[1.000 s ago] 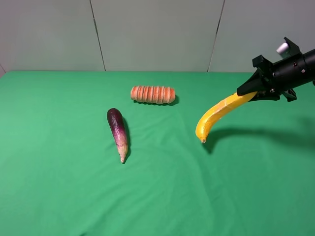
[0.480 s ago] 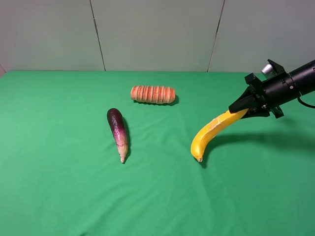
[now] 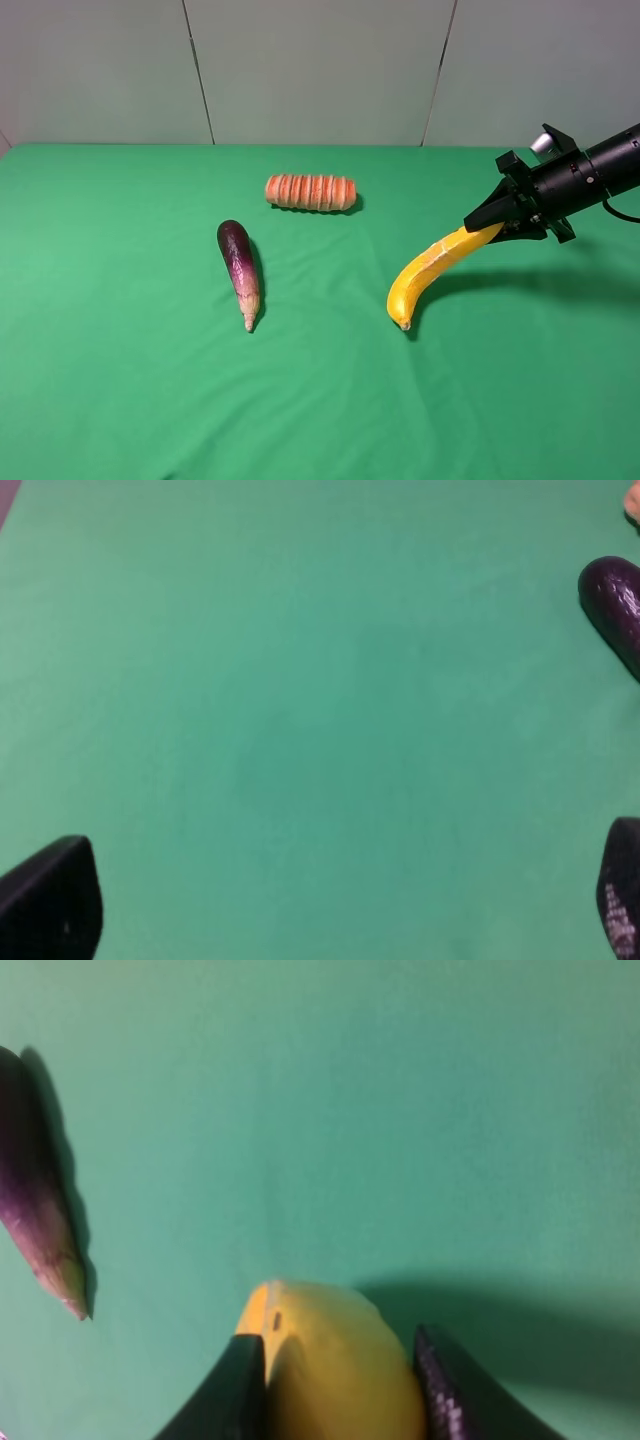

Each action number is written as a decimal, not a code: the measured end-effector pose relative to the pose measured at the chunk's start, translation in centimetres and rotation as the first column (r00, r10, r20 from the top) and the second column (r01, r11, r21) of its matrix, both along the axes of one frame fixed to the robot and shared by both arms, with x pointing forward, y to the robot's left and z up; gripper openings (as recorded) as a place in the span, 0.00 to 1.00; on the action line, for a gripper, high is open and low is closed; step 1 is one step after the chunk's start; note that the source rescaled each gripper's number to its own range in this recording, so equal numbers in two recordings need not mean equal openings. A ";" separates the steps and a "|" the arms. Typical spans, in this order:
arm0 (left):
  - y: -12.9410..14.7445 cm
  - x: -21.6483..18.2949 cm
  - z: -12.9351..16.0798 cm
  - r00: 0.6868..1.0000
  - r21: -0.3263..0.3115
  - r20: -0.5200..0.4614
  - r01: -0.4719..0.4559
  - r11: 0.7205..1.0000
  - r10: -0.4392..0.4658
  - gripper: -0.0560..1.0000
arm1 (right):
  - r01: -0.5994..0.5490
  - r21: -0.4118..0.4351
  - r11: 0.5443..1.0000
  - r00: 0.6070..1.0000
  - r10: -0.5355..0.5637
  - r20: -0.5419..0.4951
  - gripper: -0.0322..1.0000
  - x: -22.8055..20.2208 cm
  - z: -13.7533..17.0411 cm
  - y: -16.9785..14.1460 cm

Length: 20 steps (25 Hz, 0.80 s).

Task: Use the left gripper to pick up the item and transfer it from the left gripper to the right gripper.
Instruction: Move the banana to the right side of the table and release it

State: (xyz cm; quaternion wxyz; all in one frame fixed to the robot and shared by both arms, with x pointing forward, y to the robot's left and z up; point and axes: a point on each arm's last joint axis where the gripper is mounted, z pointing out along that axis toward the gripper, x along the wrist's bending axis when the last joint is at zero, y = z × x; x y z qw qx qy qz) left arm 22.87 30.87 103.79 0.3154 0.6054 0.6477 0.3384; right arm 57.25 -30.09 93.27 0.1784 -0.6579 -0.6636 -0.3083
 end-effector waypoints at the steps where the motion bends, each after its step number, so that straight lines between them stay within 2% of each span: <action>1: 0.0 0.0 0.0 1.000 0.000 0.000 0.000 1.000 0.000 1.00 | 0.001 0.000 1.000 1.000 -0.001 -0.001 0.03 0.0 0.0 0.0; 3: 0.0 0.0 0.0 1.000 0.000 0.000 0.000 1.000 0.000 1.00 | 0.007 0.002 1.000 1.000 -0.007 -0.006 0.03 0.0 0.0 0.0; 4: 0.0 0.0 0.0 1.000 0.000 0.000 0.000 1.000 0.000 1.00 | 0.015 0.003 1.000 1.000 -0.014 -0.013 0.09 0.0 0.0 0.0; 5: 0.0 0.0 0.0 1.000 0.000 0.000 0.000 1.000 0.000 1.00 | 0.022 0.004 1.000 1.000 -0.022 -0.018 0.22 0.0 0.0 0.0; 7: 0.0 0.0 0.0 1.000 0.000 0.000 0.000 1.000 0.000 1.00 | 0.046 -0.002 0.999 0.999 -0.047 -0.024 0.68 0.1 0.0 -0.1; 9: 0.0 0.0 0.0 1.000 0.000 0.000 0.000 1.000 0.000 1.00 | 0.069 -0.015 0.998 0.997 -0.069 -0.025 0.88 0.2 -0.1 -0.2; 12: 0.0 0.0 0.0 1.000 0.000 0.000 0.000 1.000 0.000 1.00 | 0.074 -0.035 0.997 0.997 -0.075 -0.028 0.97 0.2 -0.2 -0.4; 20: 0.0 0.0 0.0 1.000 0.000 0.000 0.000 1.000 0.000 1.00 | 0.066 -0.058 0.996 0.996 -0.069 -0.050 1.00 0.0 -0.4 -0.5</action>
